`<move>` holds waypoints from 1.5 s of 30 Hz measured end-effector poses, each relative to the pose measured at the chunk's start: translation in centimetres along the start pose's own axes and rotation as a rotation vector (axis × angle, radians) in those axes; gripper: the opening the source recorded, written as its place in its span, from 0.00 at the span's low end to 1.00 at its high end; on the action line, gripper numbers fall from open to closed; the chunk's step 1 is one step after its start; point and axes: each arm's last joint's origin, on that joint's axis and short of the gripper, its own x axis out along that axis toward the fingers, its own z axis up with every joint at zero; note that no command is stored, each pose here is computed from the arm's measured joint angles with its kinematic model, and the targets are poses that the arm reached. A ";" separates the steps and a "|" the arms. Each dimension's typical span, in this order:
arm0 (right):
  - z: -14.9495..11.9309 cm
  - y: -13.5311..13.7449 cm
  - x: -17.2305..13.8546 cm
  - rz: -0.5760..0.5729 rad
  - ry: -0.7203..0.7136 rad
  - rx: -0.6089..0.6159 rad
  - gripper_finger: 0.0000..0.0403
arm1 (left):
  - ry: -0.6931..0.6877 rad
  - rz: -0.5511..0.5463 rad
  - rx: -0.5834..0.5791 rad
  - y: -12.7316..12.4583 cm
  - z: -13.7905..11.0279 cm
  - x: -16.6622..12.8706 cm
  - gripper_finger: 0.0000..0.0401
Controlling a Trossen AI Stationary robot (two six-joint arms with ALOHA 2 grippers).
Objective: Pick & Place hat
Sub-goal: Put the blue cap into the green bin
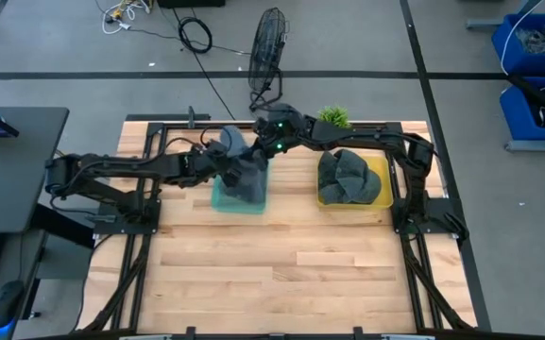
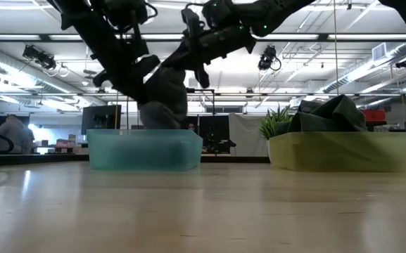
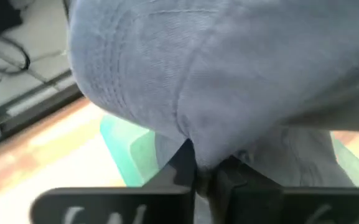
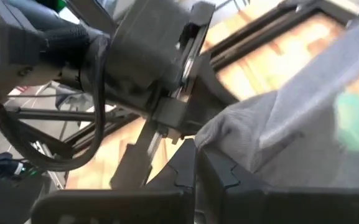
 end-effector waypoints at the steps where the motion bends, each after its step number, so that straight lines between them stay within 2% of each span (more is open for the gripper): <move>1: 0.2 0.2 -0.3 0.003 -0.010 -0.009 0.02 | -0.014 -0.008 0.011 0.0 0.2 -0.2 0.04; 5: 1.1 1.1 -1.8 -0.002 -0.041 -0.041 0.02 | -0.040 -0.069 0.112 0.4 1.9 -2.1 0.03; 7: 1.4 1.6 -2.6 0.000 -0.033 -0.042 0.02 | -0.037 -0.131 0.210 0.5 3.2 -3.6 0.02; 12: -0.4 1.8 -2.4 -0.054 0.122 0.009 0.02 | 0.053 -0.177 0.469 0.9 5.7 -6.7 0.02; 17: -2.3 2.9 -1.2 -0.111 0.210 0.012 0.02 | 0.125 -0.254 0.639 0.4 5.9 -6.5 0.02; 19: -3.2 3.5 -0.4 -0.117 0.242 0.008 0.02 | 0.151 -0.273 0.683 0.0 5.1 -5.7 0.02; 23: -4.6 4.9 0.7 -0.144 0.282 -0.015 0.02 | 0.239 -0.265 0.733 -0.9 3.1 -3.2 0.02; 27: -6.1 5.0 1.9 -0.238 0.313 -0.029 0.02 | 0.271 -0.256 0.788 -1.7 2.1 -1.7 0.02; 33: -7.8 3.5 3.9 -0.364 0.330 -0.043 0.02 | 0.191 -0.262 0.828 -2.4 2.5 -1.4 0.02; 39: -8.2 2.8 5.2 -0.350 0.304 -0.049 0.02 | 0.233 -0.218 0.818 -1.5 2.6 -1.0 0.02; 45: -8.2 2.4 5.0 -0.360 0.325 -0.065 0.02 | 0.232 -0.271 0.811 -1.7 2.7 -0.7 0.05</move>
